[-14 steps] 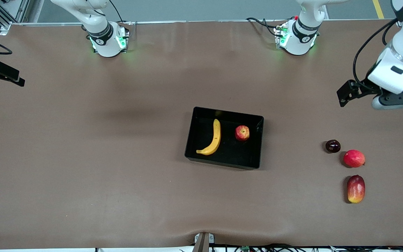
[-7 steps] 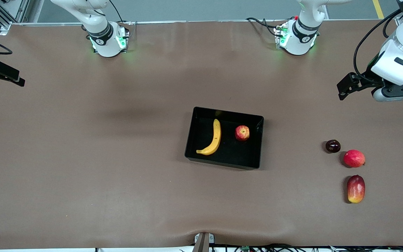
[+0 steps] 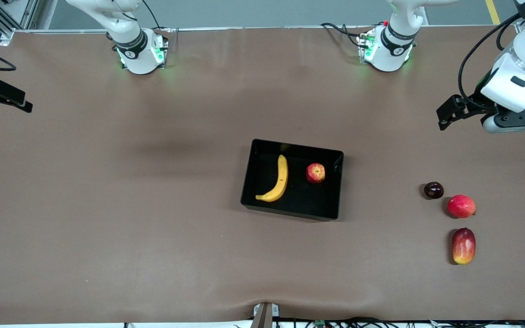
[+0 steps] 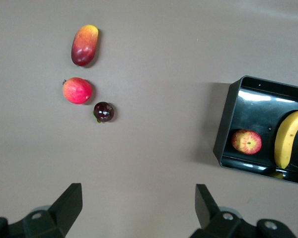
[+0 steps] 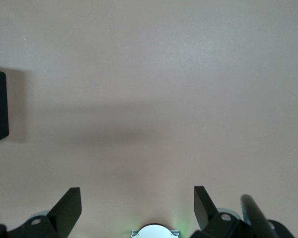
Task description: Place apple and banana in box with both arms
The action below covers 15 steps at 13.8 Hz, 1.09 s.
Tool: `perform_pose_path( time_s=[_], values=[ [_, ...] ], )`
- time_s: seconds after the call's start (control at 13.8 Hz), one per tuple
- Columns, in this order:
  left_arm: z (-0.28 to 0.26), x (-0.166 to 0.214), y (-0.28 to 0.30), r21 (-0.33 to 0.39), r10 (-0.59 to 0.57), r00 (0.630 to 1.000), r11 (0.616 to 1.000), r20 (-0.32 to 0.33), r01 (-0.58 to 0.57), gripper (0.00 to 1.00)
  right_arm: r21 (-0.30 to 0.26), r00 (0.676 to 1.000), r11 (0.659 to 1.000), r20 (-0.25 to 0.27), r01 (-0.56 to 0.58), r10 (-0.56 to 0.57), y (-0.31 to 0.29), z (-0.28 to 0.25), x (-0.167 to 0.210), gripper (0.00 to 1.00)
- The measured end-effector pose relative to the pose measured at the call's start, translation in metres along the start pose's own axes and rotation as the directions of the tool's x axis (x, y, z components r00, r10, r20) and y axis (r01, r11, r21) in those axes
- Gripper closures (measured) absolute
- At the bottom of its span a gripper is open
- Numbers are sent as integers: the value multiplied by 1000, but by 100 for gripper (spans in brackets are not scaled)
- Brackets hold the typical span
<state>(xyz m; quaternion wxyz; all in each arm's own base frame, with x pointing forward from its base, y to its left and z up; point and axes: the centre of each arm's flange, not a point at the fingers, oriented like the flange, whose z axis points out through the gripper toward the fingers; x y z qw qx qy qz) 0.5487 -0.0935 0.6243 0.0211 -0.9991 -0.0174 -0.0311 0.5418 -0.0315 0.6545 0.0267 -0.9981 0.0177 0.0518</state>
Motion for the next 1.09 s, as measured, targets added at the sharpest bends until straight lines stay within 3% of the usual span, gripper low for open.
perform_pose_path(
  time_s=[1.09],
  values=[
    [-11,-2,-6,0,9,1000,1000,-5,-9,0,0,1000,1000,0,0,0,0,0,0,0]
  ],
)
